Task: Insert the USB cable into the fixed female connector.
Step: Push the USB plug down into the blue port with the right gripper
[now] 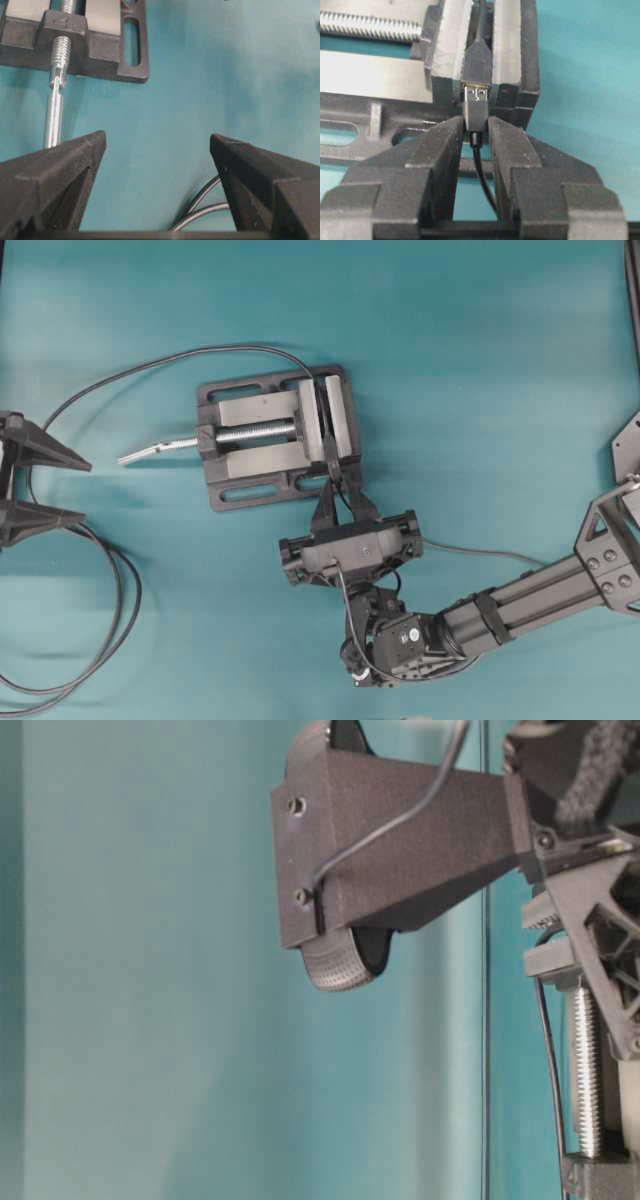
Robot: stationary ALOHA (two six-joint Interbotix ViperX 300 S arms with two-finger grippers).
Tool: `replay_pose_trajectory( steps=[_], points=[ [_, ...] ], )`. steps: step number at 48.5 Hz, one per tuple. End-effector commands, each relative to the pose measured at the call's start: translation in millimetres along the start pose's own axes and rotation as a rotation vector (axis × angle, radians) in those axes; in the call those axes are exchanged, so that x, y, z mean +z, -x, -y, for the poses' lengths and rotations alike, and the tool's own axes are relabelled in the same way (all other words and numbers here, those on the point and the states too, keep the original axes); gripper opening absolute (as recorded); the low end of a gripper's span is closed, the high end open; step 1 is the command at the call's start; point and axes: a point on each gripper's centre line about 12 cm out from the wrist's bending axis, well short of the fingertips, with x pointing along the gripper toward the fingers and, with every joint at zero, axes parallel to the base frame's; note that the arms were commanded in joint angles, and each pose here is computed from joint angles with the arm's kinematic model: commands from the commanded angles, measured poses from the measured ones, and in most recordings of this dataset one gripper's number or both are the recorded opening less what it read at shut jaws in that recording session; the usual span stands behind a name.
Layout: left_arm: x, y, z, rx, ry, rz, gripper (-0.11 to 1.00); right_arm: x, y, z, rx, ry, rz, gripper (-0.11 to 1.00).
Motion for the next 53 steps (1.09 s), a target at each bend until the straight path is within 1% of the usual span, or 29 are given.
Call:
replay_pose_trajectory(
  steps=[1, 12, 24, 41, 49, 53],
  points=[
    [4, -1, 1, 0.001, 0.011, 0.003, 1.0, 19, 3, -4, 0.007, -0.047, -0.007, 0.21],
    [5, -1, 1, 0.0, 0.011, 0.005, 1.0, 19, -1, -3, -0.002, -0.039, -0.006, 0.21],
    [5, -1, 1, 0.0, 0.01, 0.005, 1.0, 29, -11, -1, -0.022, -0.015, -0.012, 0.21],
    [4, -1, 1, 0.001, 0.011, 0.003, 1.0, 34, -24, -1, -0.051, -0.023, -0.012, 0.21],
    [5, -1, 1, 0.0, 0.01, 0.005, 1.0, 38, -30, -3, -0.047, -0.025, 0.009, 0.21],
    [5, -1, 1, 0.0, 0.01, 0.006, 1.0, 40, -34, -3, -0.056, -0.02, 0.008, 0.21]
  ],
)
